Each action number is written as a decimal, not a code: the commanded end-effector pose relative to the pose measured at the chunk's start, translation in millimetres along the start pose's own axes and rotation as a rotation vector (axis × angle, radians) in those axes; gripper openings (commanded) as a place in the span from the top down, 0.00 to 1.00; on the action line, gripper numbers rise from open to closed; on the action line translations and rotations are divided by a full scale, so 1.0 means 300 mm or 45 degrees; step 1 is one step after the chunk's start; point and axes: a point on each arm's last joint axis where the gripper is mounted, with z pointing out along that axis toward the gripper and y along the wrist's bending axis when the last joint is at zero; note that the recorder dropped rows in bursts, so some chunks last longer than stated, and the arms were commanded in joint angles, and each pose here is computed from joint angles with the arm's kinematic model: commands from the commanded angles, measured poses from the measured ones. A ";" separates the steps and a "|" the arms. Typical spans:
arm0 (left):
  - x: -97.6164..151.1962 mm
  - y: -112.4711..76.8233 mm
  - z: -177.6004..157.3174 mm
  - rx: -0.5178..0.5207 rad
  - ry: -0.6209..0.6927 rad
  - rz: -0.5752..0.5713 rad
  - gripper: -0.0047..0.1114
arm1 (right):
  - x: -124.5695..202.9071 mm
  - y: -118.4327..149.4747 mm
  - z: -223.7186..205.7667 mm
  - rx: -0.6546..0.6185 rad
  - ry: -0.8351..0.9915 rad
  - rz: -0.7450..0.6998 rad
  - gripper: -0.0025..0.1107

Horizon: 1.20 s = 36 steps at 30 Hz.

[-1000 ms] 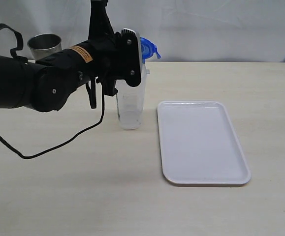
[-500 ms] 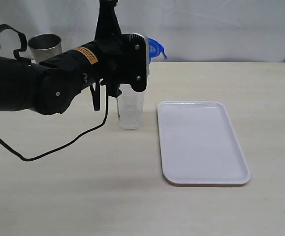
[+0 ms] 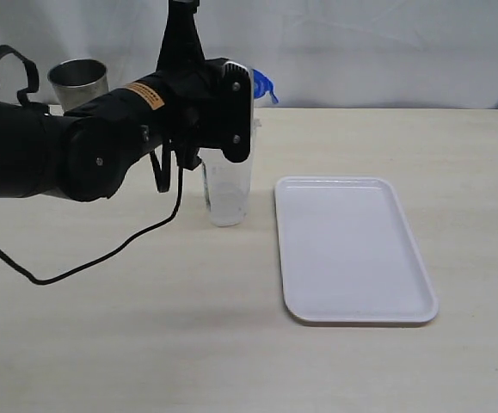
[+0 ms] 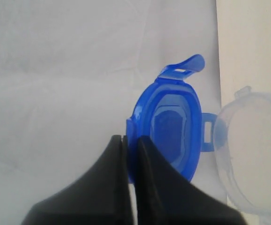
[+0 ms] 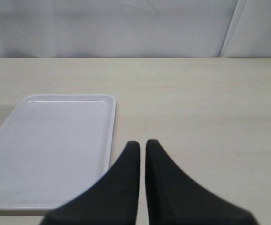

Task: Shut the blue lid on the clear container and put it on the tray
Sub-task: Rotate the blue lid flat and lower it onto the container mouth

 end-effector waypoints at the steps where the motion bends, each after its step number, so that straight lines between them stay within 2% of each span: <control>1: -0.022 0.007 -0.042 -0.052 -0.031 0.034 0.96 | 0.001 -0.001 0.000 0.007 -0.010 0.002 0.94; 27: -0.040 -0.025 -0.049 0.056 -0.001 -0.097 0.96 | 0.001 -0.001 0.000 0.007 -0.010 0.002 0.94; 31: -0.037 -0.038 -0.050 0.110 0.017 -0.147 0.96 | 0.001 -0.001 0.000 0.007 -0.010 0.002 0.94; 36: -0.039 -0.044 -0.050 0.133 0.009 -0.124 0.96 | 0.001 -0.001 0.000 0.007 -0.010 0.002 0.94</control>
